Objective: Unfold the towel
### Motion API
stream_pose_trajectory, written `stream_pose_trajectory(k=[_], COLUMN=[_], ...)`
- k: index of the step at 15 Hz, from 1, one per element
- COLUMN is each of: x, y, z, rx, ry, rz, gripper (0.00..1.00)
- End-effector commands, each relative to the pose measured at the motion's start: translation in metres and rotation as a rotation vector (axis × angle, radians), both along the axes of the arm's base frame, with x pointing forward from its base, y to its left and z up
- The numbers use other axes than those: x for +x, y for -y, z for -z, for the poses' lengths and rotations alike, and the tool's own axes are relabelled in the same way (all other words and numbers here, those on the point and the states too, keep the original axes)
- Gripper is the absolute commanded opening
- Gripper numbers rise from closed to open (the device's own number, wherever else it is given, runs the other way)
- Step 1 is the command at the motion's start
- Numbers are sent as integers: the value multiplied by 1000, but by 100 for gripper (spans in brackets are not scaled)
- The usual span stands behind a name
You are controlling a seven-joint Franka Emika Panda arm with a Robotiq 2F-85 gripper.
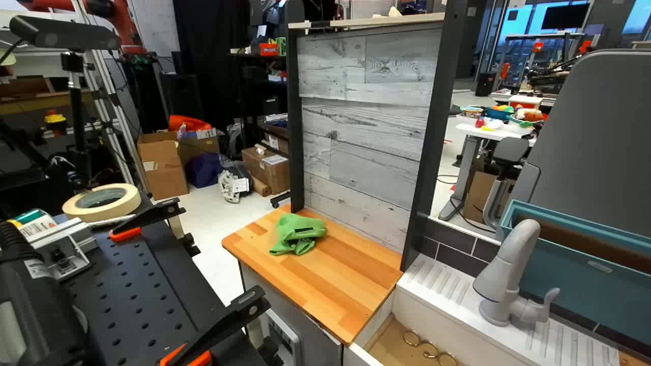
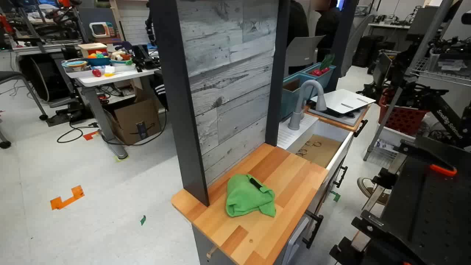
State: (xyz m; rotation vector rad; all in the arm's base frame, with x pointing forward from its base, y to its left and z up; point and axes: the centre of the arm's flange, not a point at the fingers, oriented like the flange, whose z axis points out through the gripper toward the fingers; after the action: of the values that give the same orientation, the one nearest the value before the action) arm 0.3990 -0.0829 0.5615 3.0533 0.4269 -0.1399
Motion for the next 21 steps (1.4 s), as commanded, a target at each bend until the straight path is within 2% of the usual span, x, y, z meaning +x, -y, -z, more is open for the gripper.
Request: stream_pose_trajectory(k=[1, 9, 11, 17, 21], x=[0, 0, 6, 48, 76], y=[0, 0, -11, -74, -113], z=[0, -1, 16, 103, 183], rx=[0, 0, -36, -68, -63], ry=[1, 2, 29, 98, 86], rz=[0, 0, 39, 86, 82], gripper=[100, 100, 100, 100, 100])
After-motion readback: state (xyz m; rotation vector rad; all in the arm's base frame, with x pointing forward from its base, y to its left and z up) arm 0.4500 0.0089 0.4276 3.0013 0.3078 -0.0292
